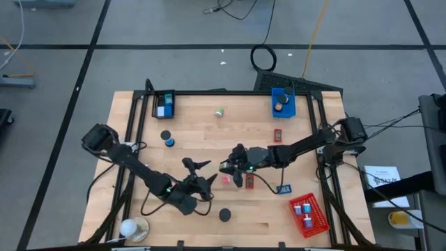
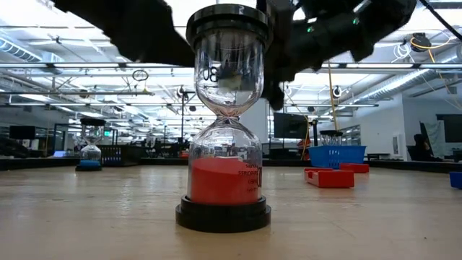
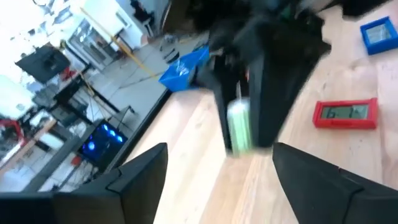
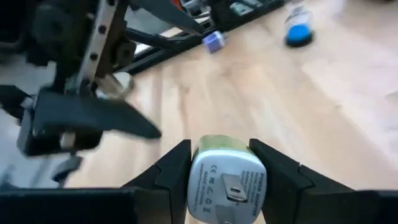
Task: Pick & Place Office items
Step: Put the bottom green charger adapter into the red basket
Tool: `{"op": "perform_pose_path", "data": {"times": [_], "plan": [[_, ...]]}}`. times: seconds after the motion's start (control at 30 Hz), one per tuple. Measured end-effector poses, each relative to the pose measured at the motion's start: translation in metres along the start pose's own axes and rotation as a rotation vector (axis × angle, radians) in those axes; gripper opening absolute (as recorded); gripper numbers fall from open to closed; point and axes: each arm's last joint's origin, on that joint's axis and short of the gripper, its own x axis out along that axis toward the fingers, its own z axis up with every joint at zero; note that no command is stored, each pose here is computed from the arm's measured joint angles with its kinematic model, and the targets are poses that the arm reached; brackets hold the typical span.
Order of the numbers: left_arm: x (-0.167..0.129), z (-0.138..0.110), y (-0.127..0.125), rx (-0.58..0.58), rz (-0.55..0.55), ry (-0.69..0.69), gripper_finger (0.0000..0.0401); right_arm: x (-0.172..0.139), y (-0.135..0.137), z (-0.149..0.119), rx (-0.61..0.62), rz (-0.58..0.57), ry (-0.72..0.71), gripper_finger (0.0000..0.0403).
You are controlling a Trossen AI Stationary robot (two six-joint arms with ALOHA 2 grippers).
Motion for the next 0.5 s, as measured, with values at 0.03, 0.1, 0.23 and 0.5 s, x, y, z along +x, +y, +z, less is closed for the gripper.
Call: {"op": "perform_pose_path", "data": {"times": [0.03,0.1,0.23,0.5], "plan": [[-0.001,-0.002,0.002,-0.004,0.001,0.017,0.0284,-0.004,0.001,0.003,-0.017,-0.025,-0.003,0.0133],[-0.002,-0.008,0.007,0.002,-0.007,0.057,0.0263,-0.015,0.003,0.012,-0.048,-0.087,-0.011,0.0134],[0.001,-0.013,0.009,-0.024,-0.042,0.089,0.0203,-0.039,0.002,0.022,-0.087,-0.229,0.024,0.0134],[0.022,-0.045,0.014,-0.171,-0.248,-0.040,0.0076,-0.077,0.001,0.022,-0.066,-0.431,0.139,0.0134]]}}
